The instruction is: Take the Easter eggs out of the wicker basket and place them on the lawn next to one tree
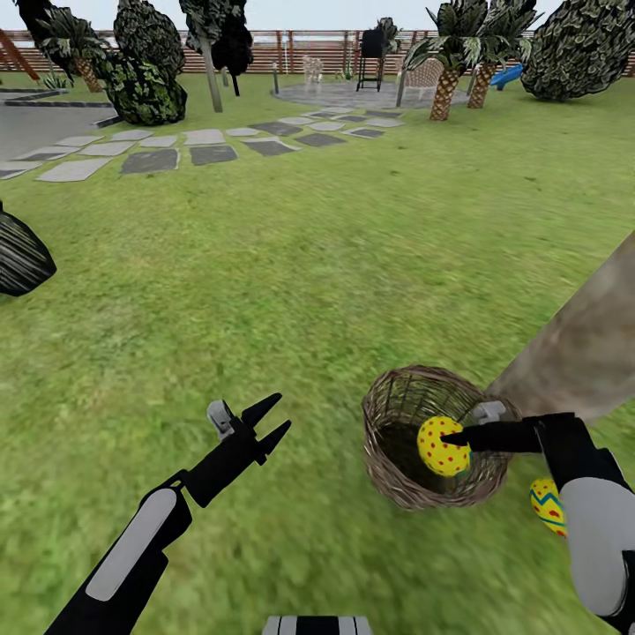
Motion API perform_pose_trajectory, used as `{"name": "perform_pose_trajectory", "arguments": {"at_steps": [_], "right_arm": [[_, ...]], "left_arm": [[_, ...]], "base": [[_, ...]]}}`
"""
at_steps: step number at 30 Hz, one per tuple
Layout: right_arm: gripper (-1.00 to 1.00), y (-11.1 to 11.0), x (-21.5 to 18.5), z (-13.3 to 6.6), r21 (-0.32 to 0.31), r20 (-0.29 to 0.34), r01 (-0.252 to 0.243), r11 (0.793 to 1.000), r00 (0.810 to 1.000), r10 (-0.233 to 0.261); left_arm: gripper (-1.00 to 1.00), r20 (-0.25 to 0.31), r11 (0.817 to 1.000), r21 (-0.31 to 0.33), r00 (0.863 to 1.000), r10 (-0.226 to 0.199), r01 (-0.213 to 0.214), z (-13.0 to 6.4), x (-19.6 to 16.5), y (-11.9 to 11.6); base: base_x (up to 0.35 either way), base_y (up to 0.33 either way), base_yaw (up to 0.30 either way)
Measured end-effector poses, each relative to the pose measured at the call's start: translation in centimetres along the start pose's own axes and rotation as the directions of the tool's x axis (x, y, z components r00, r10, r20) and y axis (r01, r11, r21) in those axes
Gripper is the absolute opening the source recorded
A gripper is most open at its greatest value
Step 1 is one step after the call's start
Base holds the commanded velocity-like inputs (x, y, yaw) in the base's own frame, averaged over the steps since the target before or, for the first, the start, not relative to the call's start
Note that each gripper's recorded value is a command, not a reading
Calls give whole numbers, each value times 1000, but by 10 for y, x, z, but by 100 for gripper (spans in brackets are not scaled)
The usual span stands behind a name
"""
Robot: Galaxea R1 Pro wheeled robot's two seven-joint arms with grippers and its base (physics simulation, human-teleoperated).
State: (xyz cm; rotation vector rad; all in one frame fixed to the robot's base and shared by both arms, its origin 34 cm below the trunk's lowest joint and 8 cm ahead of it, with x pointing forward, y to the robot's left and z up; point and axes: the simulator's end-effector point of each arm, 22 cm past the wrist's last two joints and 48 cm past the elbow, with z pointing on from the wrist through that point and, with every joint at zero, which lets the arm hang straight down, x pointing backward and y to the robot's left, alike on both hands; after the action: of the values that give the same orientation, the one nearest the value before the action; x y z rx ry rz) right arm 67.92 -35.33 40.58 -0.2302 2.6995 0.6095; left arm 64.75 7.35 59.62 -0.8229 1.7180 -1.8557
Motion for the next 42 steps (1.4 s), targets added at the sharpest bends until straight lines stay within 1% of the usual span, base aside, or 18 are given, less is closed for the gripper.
{"name": "perform_pose_trajectory", "arguments": {"at_steps": [2, 4, 10, 14, 18, 20, 23, 27, 31, 34, 38, 42], "right_arm": [[-100, 3, -11, -9, -27, 44, -12, 1000, 999, 14], [-100, 7, -18, -15, -51, 66, -8, 999, 998, 12], [-100, 26, -26, -36, -147, 72, -2, 989, 997, 12], [-100, 33, -31, -44, -170, 71, -2, 985, 997, 14], [-100, 38, -35, -50, -179, 70, -2, 984, 997, 15], [-100, 42, -37, -54, -193, 70, -2, 981, 997, 16], [-100, 53, -40, -63, -244, 72, -4, 970, 997, 22], [-100, 55, -53, -91, -312, 140, -42, 949, 986, 89], [-100, 67, -60, -106, -369, 156, -42, 929, 982, 106], [-100, 66, -63, -114, -367, 157, -44, 929, 982, 108], [-100, 69, -63, -118, -370, 145, -50, 927, 983, 111], [-100, 69, -45, -112, -372, 115, -72, 926, 986, 123]], "left_arm": [[100, 0, 1000, 0, 1000, 0, 0, 0, 0, 0], [100, 0, 1000, 0, 1000, 0, 0, 0, 0, 0], [100, 0, 1000, 0, 1000, 0, 0, 3, 0, -13], [100, 0, 1000, 0, 1000, 0, 0, 4, -1, -22], [100, 0, 1000, 0, 1000, -1, 1, 6, -1, -30], [100, 0, 1000, 0, 1000, -1, 1, 7, -1, -34], [100, 0, 1000, 1, 1000, 0, 0, 8, -1, -41], [100, 0, 1000, 2, 1000, -1, 1, 10, -1, -50], [100, 0, 1000, 2, 1000, -1, 1, 11, -2, -58], [100, 0, 1000, 2, 1000, -1, 1, 12, -2, -64], [100, 0, 1000, 0, 1000, 0, 0, 13, -2, -73], [100, -1, 1000, 6, 1000, -5, 5, 15, 0, -74]], "base": [[0, 0, 0], [0, 0, 0], [0, 0, 0], [-55, 0, 0], [-304, 0, 0], [-336, 0, 0], [-338, 0, 0], [-338, 0, 0], [-338, 0, 0], [-326, 0, 0], [-73, 0, 0], [-3, 0, -51]]}}
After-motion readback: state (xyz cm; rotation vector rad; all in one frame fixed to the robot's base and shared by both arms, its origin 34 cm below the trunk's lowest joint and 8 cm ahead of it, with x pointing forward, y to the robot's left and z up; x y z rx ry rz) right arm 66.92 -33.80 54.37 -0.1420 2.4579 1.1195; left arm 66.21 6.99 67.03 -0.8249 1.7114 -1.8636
